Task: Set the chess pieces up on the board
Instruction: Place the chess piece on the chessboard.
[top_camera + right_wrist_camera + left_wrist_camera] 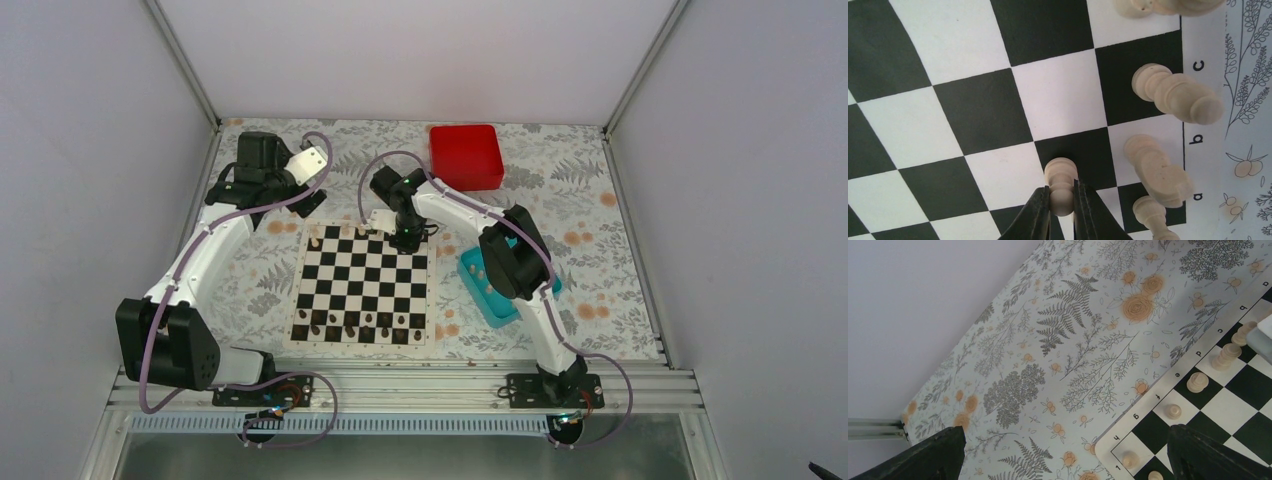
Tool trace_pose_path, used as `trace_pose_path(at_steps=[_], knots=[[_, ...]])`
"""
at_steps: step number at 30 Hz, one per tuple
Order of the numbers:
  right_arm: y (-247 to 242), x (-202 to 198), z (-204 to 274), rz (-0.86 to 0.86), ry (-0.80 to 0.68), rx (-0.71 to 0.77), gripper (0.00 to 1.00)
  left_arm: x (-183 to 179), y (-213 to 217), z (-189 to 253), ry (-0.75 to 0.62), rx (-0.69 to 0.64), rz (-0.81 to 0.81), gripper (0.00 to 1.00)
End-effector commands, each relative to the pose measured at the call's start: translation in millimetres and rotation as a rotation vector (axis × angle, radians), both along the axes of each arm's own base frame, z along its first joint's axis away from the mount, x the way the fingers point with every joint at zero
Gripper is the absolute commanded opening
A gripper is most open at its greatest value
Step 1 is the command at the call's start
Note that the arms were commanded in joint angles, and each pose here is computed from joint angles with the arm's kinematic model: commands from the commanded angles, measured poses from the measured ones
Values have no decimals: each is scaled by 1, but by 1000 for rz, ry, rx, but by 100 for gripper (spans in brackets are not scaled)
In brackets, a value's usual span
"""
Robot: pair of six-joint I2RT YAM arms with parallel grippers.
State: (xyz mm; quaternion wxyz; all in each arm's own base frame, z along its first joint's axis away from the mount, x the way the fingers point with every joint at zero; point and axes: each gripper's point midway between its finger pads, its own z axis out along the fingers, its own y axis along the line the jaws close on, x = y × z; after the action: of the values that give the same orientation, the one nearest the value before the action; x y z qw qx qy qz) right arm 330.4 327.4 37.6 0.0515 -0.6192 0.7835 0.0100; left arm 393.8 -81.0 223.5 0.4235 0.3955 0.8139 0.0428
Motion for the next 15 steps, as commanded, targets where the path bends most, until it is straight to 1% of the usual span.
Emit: trace_pose_path(at_steps=[1, 11, 15], knots=[[2, 9, -1, -5, -23, 0, 10, -2, 0, 8, -31, -12, -10, 100], [-2, 16, -7, -21, -34, -7, 11, -4, 0, 7, -28, -9, -10, 100], [-3, 18, -5, -27, -41, -4, 15, -4, 0, 6, -24, -11, -12, 100]])
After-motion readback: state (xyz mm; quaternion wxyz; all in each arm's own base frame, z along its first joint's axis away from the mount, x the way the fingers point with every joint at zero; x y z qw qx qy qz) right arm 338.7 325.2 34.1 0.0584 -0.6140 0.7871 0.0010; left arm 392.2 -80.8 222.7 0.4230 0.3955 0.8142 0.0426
